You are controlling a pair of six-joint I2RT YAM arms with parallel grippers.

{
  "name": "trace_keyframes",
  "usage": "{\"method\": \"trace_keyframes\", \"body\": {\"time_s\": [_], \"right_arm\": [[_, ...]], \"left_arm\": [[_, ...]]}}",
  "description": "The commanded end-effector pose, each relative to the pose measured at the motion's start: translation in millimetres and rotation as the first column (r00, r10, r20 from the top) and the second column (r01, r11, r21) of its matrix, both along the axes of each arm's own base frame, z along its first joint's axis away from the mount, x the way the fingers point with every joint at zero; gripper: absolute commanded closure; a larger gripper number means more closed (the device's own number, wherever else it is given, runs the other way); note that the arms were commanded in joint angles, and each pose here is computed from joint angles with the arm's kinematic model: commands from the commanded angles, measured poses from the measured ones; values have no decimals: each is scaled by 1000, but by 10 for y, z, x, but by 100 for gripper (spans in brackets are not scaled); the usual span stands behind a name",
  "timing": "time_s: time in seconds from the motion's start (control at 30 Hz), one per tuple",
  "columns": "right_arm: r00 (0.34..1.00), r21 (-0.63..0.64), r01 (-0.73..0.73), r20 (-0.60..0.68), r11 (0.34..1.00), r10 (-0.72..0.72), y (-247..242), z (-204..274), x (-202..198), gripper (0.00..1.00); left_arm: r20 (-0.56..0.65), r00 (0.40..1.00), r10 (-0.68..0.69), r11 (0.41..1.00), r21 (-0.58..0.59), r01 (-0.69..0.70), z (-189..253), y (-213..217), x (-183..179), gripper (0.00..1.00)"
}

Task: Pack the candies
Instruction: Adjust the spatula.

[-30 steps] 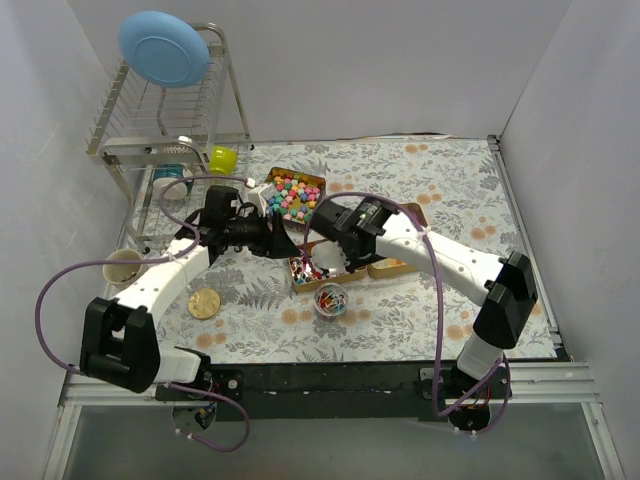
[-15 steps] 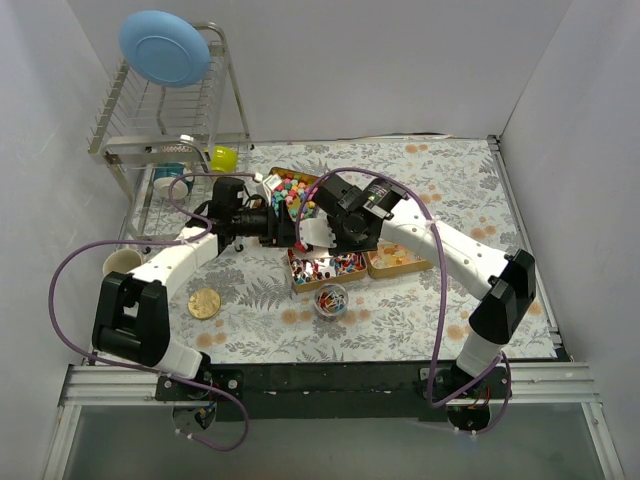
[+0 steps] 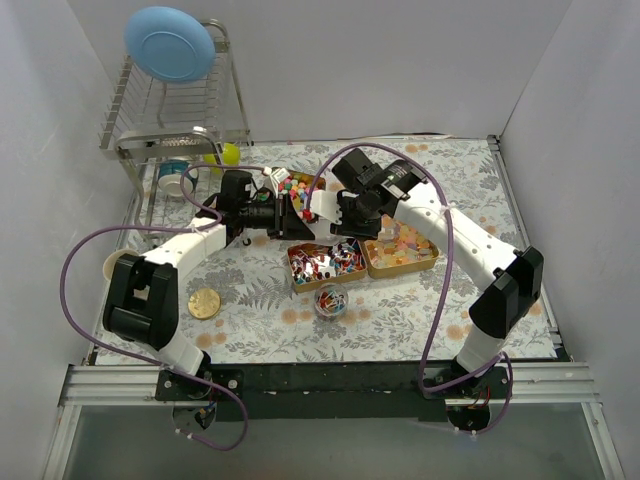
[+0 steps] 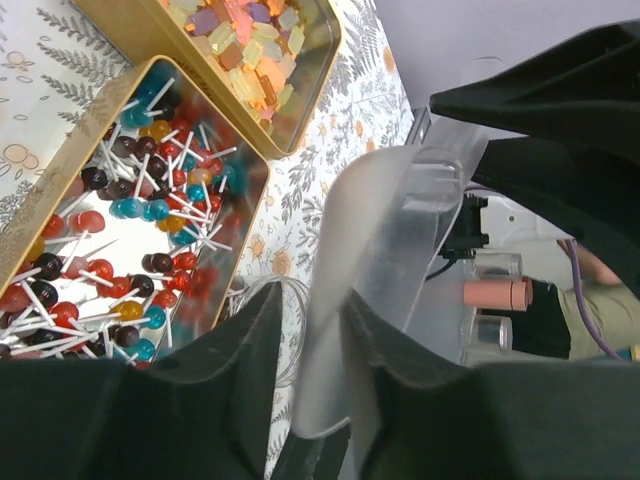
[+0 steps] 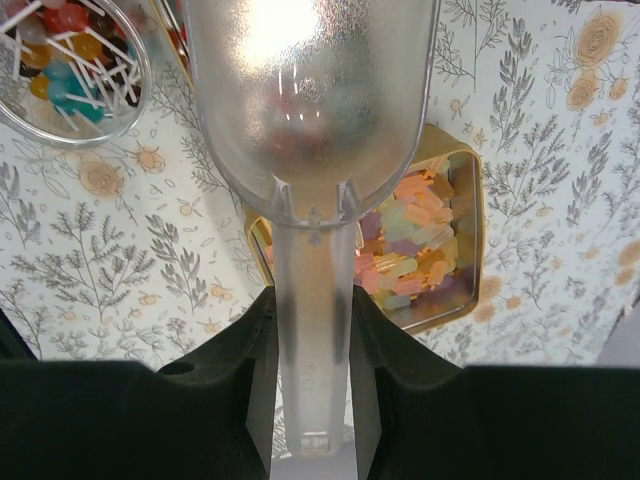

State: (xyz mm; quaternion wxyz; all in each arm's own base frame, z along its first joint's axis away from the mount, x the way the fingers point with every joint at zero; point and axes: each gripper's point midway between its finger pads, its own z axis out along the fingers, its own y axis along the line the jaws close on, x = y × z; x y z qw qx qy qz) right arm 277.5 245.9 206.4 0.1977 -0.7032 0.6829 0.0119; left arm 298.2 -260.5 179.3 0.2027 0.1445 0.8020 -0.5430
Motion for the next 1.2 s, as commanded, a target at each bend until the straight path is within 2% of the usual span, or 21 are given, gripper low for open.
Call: {"method": "trace_keyframes", "body": {"time_s": [0.0,0.07,0.3,0.7,0.83,1.0,1.13,1.17], "right_arm": [[999,216,49,-4,975,-49,165,369,85,99],[998,220,56,-13,974,-54,143,364,80,99],[999,215,39,-10,976,-38,108,320,76,99],[1000,251,27,-15,968,-24,205,378,97,99],[999,350,-30,-11,936,36,286,503,-1,99],[997,408,-58,-24,911,75,223,389,-214,98],[995,442,6,-91,897,38,138,314,-230,74],[993,447,25,-114,894,30,134,289,-228,72]], "left_arm": [[-14,1000,-18,1000,-8,18,14,-10,15,78],[-13,1000,-26,1000,-14,26,25,-15,-9,85],[-12,999,-48,998,-35,48,80,19,-176,100],[41,998,-54,998,-41,55,137,86,-285,100],[56,995,-81,992,-90,86,197,129,-335,100],[61,992,-111,983,-143,119,253,178,-422,100],[73,990,-122,980,-150,131,277,194,-453,100],[75,990,-122,980,-150,132,276,199,-457,100]]}}
